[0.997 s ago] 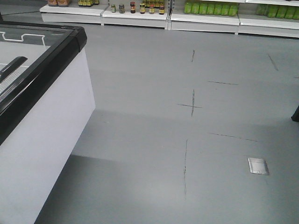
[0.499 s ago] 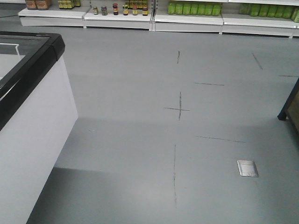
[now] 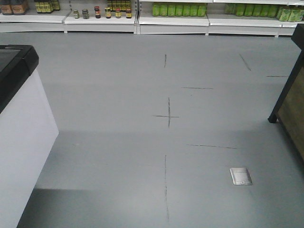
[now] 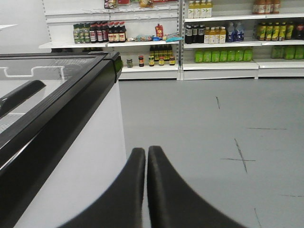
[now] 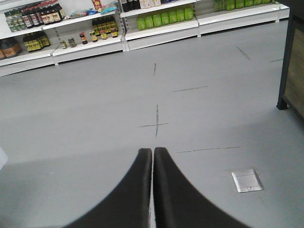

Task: Pick three apples into basket with both arms
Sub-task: 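Drive the base forward along the aisle toward the produce tables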

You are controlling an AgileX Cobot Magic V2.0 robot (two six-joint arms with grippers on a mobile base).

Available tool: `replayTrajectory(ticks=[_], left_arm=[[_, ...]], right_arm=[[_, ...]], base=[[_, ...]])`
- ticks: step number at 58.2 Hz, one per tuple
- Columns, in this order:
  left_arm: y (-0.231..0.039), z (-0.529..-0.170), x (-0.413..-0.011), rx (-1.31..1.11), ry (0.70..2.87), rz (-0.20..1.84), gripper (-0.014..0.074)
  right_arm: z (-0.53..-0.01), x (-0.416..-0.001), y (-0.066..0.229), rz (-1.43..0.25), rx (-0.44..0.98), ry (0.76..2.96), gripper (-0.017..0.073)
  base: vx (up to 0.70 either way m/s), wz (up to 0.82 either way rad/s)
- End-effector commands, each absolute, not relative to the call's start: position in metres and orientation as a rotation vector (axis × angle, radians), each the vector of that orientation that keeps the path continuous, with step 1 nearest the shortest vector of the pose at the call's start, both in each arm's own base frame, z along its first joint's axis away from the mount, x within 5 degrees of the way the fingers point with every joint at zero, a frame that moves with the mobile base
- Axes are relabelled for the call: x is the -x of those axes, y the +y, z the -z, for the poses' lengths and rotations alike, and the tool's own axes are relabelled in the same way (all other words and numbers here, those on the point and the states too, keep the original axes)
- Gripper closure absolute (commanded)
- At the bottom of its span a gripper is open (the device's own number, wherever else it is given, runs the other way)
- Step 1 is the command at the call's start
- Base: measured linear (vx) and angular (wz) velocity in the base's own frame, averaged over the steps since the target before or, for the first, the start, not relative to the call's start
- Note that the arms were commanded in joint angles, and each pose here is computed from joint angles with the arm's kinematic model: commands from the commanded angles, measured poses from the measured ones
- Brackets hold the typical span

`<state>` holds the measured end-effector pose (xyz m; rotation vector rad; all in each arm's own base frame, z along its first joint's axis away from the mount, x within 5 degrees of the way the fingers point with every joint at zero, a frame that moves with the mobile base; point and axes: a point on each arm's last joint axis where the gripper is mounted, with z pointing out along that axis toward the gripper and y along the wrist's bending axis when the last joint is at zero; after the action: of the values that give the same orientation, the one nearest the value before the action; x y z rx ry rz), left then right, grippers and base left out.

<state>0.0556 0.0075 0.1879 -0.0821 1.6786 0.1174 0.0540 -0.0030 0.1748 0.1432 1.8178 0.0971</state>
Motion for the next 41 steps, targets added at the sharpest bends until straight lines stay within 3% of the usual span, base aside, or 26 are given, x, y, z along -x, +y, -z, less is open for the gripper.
replayTrajectory(ticks=[1,41], left_arm=[[0.0073,-0.2025,-0.0557,0.082,1.59,-0.116,0.0599],[0.0073,-0.2025,-0.0557,0.082,1.59,-0.116,0.0599]], right_arm=[[-0.1779,-0.055,-0.0019,-0.106,-0.124,1.748,0.0564],[-0.1779,-0.055,-0.0019,-0.106,-0.124,1.748,0.0564]], base=[[0.19,-0.17],[0.21,-0.21]])
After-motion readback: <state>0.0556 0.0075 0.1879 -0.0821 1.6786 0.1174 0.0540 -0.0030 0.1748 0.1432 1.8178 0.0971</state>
